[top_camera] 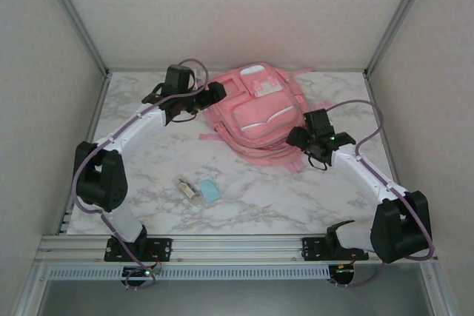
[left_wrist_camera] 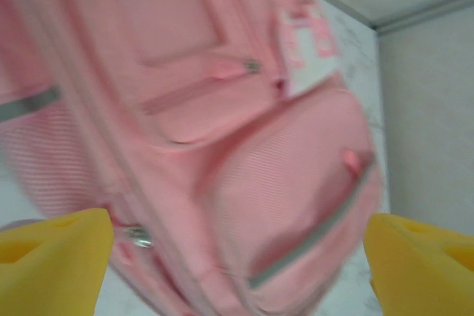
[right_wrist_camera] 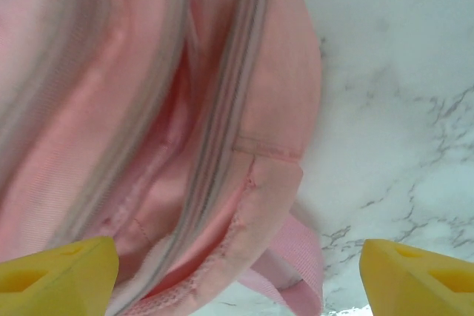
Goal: Pack the student bag
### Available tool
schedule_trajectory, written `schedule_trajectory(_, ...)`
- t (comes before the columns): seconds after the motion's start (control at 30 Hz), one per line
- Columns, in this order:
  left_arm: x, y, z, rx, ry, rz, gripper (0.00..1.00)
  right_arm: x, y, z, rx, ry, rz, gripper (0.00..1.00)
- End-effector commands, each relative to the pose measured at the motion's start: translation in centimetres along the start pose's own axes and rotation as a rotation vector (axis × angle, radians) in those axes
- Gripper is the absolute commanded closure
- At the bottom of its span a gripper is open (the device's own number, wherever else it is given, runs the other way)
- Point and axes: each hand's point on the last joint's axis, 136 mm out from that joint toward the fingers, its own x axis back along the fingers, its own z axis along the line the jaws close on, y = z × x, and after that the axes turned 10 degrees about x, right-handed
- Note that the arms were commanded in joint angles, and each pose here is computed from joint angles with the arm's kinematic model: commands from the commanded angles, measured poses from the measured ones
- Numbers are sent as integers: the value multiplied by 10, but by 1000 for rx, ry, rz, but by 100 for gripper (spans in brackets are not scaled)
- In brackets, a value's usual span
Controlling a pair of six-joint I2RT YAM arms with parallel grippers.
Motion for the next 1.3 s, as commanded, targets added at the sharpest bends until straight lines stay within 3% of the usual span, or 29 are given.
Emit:
schedule_trajectory(0.0,-29,12,29,53,40,-45,14,-13,-9,4,-85,39,2,13)
schedule_trajectory(0.37,-121,28,63,103,103,-2,26,-52,-21,23,-160,151,29,9)
schedule_trajectory(0.4,-125,27,67,108,110,-2,31,-54,-17,25,-156,158,18,9)
schedule_trajectory(0.47,-128,26,71,117,114,-2,54,-59,-10,27,-153,157,7,9)
schedule_trajectory(0.53,-126,27,68,118,92,-16,68,-63,-2,30,-146,163,-10,10)
schedule_trajectory(0.63,-117,22,70,115,94,-26,100,-72,11,34,-131,162,-25,13)
schedule_trajectory(0.93,-74,-18,72,189,46,2,100,-97,55,36,-108,137,-60,24)
schedule_trajectory(1.27,-55,-76,54,219,30,6,100,-106,90,38,17,64,-12,18)
